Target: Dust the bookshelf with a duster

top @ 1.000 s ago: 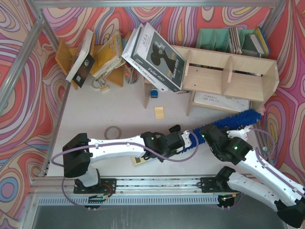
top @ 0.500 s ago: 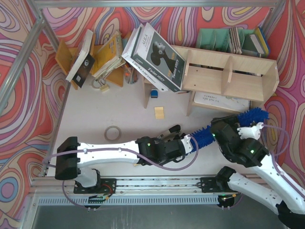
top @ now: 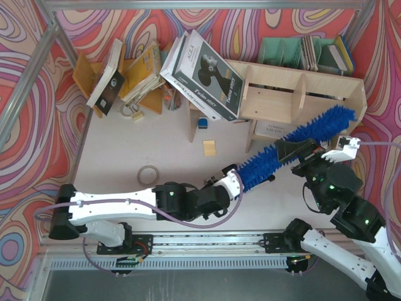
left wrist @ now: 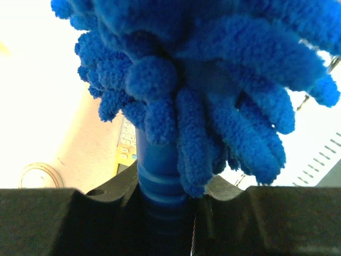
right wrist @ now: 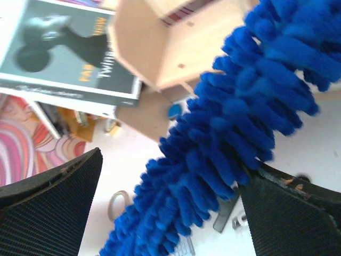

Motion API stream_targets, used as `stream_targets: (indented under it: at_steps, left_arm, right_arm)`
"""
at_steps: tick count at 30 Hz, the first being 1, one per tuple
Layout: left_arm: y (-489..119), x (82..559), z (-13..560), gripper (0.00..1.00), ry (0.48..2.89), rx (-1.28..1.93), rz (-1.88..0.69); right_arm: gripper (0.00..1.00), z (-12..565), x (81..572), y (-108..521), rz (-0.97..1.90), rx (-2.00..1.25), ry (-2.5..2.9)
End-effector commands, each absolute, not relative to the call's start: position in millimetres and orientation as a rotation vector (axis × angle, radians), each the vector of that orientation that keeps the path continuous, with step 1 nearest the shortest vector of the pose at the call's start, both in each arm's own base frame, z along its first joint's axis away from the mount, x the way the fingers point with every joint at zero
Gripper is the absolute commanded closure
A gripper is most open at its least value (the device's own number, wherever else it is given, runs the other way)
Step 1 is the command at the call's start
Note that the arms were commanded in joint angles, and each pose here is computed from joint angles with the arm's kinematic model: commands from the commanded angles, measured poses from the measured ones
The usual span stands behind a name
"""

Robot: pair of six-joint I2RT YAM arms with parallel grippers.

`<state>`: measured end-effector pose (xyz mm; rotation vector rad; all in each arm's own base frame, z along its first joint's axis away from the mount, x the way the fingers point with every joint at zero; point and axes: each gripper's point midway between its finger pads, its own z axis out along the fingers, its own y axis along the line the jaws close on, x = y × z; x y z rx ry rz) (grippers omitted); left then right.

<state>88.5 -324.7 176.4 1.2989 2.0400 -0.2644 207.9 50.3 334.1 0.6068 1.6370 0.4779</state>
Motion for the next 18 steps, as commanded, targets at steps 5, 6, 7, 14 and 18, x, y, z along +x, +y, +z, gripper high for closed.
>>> stream_targets:
  at_steps: [5,6,7,14,18]
  left_arm:
    - [-331,128,257,1.00,1.916,0.843,-0.320]
    - [-329,133,264,1.00,1.911,0.798,-0.300]
    - [-327,138,270,1.00,1.904,0.756,-0.280]
    - [-312,165,308,1.00,1.838,0.566,-0.146]
    - [-309,179,319,1.00,1.819,0.479,-0.130]
  right_arm:
    - [0.03,400,197,74,0.518,0.144,1.448]
    - [0.03,400,194,77,0.527,0.113,1.428]
    - [0.03,399,191,78,0.531,0.081,1.408]
    - [0.02,364,191,83,0.537,0.034,1.358]
    - [0.01,323,214,73,0.400,0.108,1.453]
